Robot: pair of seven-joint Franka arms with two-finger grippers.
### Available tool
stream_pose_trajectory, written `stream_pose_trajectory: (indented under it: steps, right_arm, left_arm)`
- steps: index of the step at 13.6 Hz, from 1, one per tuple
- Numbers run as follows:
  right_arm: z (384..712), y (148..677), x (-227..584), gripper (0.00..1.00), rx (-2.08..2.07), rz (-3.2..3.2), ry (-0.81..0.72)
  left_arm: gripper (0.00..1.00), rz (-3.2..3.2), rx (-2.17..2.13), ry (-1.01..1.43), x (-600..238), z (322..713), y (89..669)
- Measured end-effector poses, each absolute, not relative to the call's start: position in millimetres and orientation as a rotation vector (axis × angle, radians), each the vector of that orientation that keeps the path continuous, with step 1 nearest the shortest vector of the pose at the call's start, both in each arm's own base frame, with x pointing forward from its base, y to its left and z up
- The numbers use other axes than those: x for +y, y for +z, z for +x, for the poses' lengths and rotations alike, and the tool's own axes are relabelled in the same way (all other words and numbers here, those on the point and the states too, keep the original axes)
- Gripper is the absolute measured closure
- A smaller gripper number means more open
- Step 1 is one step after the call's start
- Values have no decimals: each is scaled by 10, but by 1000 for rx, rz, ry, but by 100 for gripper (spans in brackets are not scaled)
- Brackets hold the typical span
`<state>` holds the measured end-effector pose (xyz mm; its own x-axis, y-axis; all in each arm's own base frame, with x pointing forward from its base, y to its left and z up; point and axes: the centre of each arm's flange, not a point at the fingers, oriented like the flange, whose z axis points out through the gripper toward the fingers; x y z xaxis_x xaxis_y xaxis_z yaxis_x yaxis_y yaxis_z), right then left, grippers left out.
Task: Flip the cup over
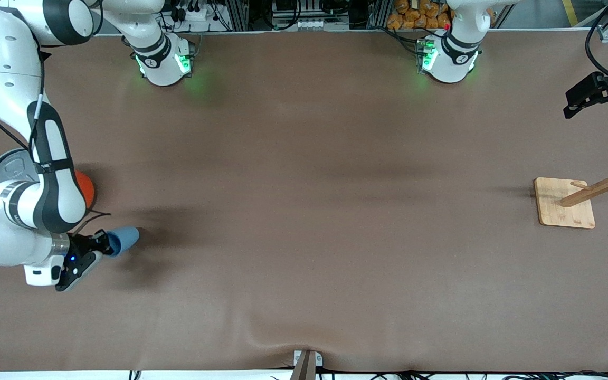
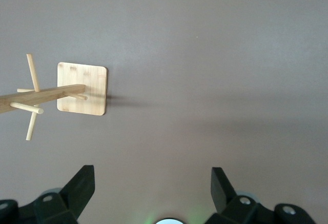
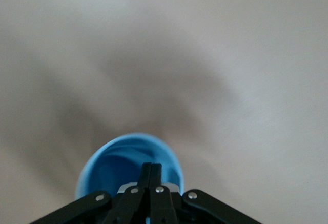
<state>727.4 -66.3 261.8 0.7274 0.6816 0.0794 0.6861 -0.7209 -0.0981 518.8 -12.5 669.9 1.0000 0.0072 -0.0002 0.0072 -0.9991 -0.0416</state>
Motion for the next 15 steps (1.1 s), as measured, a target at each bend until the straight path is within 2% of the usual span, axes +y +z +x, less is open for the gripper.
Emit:
stream_pose_trajectory:
  steps: [4, 6, 9, 11, 15]
  right_arm:
    - [7575, 3139, -387, 99, -1194, -2845, -303]
    - [7621, 3318, -273, 99, -1211, -2842, -338]
    - [7601, 3285, -310, 99, -1182, -2847, -308]
    - [7556, 3225, -321, 84, -1030, -2880, -236]
    - [7489, 3104, -302, 41, -666, -2953, -133]
  left_arm:
    - [0, -3100, -14, -1, -117, 5188, 6705]
    - [0, -3100, -14, -2, -114, 5188, 6705]
    - [0, -3100, -15, -2, -113, 5188, 6705]
    - [0, -3100, -15, -2, -112, 5188, 6705]
    - [0, -3100, -15, -2, -111, 5188, 6706]
